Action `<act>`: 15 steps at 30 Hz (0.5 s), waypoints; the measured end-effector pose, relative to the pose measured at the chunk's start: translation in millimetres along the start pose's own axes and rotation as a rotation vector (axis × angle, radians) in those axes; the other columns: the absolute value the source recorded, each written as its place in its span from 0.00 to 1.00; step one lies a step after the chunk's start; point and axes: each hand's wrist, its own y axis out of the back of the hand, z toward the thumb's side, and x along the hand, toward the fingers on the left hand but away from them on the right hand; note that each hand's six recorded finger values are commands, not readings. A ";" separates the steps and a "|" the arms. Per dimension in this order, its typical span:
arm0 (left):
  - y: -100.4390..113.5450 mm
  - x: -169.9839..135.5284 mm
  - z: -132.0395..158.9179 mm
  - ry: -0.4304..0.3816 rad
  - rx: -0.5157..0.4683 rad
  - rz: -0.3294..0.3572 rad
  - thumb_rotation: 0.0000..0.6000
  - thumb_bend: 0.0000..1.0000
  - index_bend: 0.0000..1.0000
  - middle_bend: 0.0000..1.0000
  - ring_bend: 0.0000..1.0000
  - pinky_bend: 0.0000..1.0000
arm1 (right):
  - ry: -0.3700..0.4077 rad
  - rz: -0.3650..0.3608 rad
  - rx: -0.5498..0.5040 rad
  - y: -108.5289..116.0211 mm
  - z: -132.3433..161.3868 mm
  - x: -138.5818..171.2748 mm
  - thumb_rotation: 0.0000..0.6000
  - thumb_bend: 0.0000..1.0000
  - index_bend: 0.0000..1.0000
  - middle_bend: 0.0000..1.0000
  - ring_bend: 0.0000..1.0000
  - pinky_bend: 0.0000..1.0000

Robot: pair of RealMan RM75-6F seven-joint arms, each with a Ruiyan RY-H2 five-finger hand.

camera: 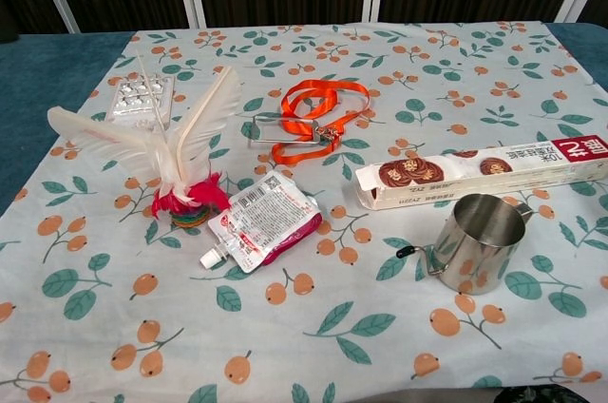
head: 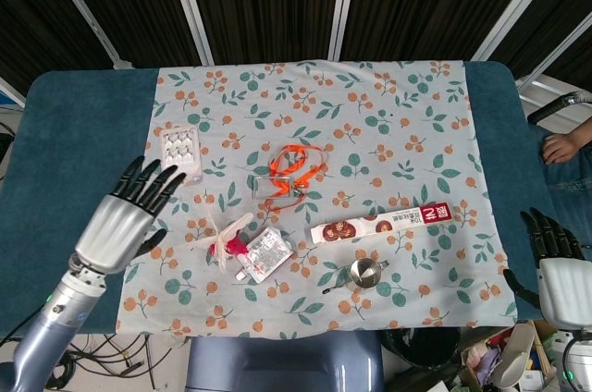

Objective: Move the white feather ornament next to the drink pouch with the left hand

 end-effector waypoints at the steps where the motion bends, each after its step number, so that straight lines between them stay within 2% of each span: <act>1: -3.3 -7.2 -9.4 0.027 -0.009 -0.016 1.00 0.20 0.04 0.06 0.00 0.01 | 0.000 0.000 0.000 0.0 0.1 0.0 1.00 0.13 0.08 0.05 0.10 0.16; 10: -36.6 -72.8 -84.0 0.251 -0.098 -0.128 1.00 0.20 0.04 0.04 0.00 0.01 | 0.001 -0.003 0.001 0.5 0.9 0.8 1.00 0.13 0.08 0.05 0.10 0.16; 15: -49.5 -104.1 -115.8 0.329 -0.105 -0.141 1.00 0.20 0.04 0.04 0.00 0.00 | 0.002 -0.005 0.002 0.4 1.5 1.3 1.00 0.13 0.08 0.05 0.10 0.16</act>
